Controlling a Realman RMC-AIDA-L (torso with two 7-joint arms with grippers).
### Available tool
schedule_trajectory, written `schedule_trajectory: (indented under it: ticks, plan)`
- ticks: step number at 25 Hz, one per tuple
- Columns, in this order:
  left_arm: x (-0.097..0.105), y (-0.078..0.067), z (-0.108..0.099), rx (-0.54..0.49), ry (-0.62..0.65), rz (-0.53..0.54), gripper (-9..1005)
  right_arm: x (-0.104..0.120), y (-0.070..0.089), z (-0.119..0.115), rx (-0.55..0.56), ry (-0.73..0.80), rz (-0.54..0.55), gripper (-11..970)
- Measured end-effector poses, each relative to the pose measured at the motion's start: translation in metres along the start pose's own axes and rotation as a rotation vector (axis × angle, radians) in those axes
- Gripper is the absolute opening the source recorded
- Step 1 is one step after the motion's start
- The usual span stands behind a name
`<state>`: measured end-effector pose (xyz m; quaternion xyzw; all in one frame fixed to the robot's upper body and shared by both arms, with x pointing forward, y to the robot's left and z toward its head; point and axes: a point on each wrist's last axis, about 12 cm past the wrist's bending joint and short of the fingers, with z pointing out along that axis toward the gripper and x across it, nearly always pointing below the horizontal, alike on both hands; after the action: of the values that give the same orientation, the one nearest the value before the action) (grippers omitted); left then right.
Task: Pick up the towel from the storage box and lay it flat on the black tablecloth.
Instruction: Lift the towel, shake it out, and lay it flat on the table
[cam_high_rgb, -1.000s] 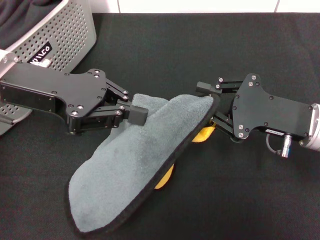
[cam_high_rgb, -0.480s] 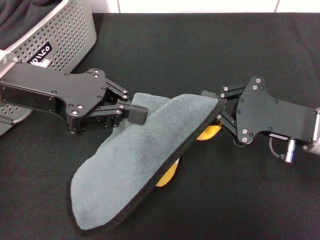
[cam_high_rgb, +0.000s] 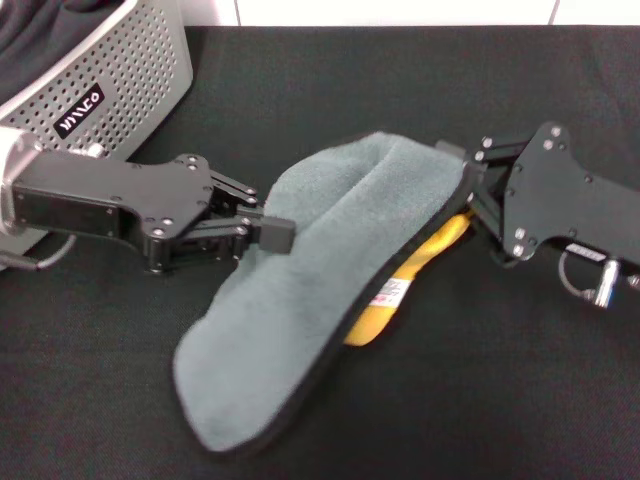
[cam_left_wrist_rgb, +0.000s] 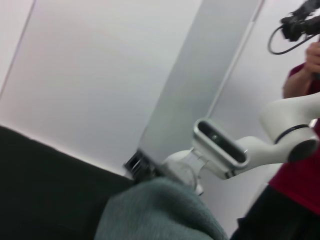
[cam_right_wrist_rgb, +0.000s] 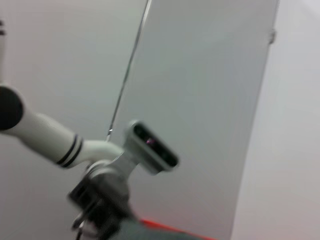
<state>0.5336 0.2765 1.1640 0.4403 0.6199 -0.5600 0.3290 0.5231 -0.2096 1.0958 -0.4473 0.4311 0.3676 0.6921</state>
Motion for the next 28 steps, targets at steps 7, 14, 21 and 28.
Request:
schedule_trajectory:
  ticks: [7, 14, 21, 28]
  plan:
    - [0.017, 0.009, 0.008, -0.109, -0.02, -0.011, 177, -0.002, -0.016, -0.002, 0.079, 0.006, 0.109, 7]
    - [0.029, 0.013, 0.007, -0.209, -0.074, 0.018, 229, -0.007, -0.035, 0.008, 0.163, 0.013, 0.177, 9]
    - [0.04, 0.009, 0.004, -0.281, -0.17, 0.099, 248, -0.025, -0.047, 0.015, 0.235, -0.033, 0.136, 11]
    - [0.052, 0.005, 0.008, -0.307, -0.189, 0.141, 248, -0.047, -0.042, 0.012, 0.342, -0.049, 0.073, 14]
